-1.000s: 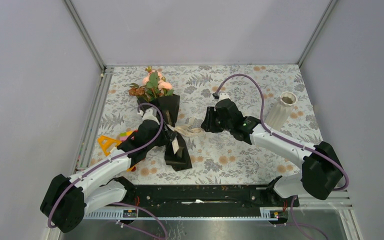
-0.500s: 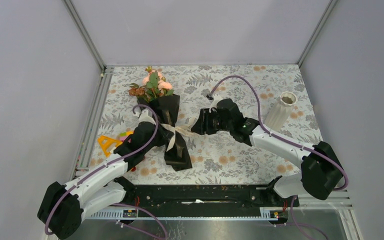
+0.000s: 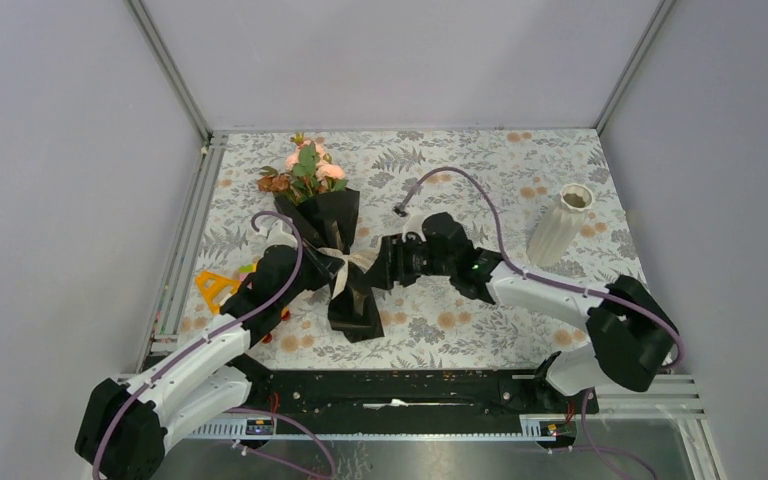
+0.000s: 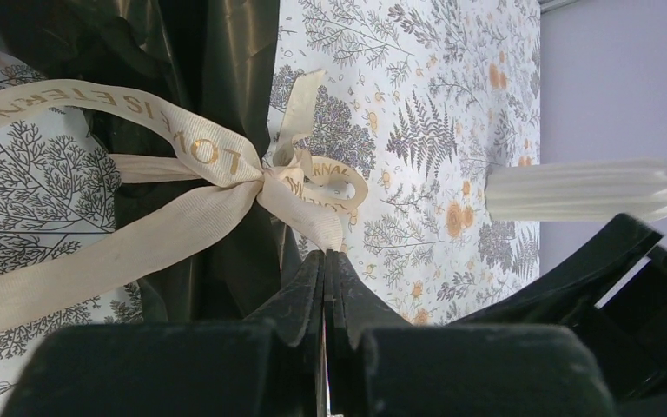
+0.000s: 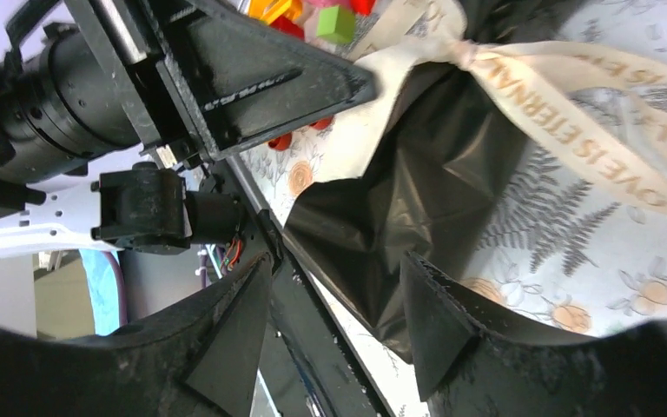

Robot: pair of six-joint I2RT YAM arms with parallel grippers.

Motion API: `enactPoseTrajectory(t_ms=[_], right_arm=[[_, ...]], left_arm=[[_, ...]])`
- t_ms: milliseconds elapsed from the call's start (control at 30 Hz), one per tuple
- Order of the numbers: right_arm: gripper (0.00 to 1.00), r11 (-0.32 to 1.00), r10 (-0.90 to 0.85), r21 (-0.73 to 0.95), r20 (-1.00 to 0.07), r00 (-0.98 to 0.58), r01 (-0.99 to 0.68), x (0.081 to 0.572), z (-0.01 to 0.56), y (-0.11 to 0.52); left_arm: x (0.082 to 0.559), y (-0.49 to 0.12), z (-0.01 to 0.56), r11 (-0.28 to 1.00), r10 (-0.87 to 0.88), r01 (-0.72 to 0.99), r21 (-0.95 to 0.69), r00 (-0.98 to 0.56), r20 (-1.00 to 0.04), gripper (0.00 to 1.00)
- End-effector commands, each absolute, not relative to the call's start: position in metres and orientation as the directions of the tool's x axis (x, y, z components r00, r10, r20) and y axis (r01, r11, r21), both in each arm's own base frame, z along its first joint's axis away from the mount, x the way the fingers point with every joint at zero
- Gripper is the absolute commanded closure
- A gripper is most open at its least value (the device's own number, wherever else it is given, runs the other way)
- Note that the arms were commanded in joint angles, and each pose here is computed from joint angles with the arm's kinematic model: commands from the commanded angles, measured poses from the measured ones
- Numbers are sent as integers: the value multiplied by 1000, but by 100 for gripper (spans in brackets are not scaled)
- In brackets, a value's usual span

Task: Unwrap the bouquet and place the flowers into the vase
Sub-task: Untie the ribbon from the wrapping paper.

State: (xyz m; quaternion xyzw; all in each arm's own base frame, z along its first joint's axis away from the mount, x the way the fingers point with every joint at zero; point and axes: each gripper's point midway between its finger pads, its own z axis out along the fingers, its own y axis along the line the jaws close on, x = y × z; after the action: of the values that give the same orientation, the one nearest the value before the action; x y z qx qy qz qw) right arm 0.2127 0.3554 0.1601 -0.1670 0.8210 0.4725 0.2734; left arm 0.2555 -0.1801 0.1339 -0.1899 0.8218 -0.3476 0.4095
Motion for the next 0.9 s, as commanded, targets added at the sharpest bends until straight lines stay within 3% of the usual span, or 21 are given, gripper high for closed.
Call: enactPoseTrajectory(t_ms=[0, 133, 867], right_arm=[[36, 405, -10, 697, -644, -765, -592, 206, 176, 394], [35, 349, 23, 721, -645, -764, -599, 206, 180, 411], [47, 416, -9, 704, -630, -777, -576, 241, 134, 436]], left_arm=[[259, -186, 150, 625, -632, 17, -780, -575, -519, 100], [256, -188, 152, 603, -633, 28, -797, -592, -499, 100], [258, -182, 146, 580, -638, 20, -814, -610, -469, 100]])
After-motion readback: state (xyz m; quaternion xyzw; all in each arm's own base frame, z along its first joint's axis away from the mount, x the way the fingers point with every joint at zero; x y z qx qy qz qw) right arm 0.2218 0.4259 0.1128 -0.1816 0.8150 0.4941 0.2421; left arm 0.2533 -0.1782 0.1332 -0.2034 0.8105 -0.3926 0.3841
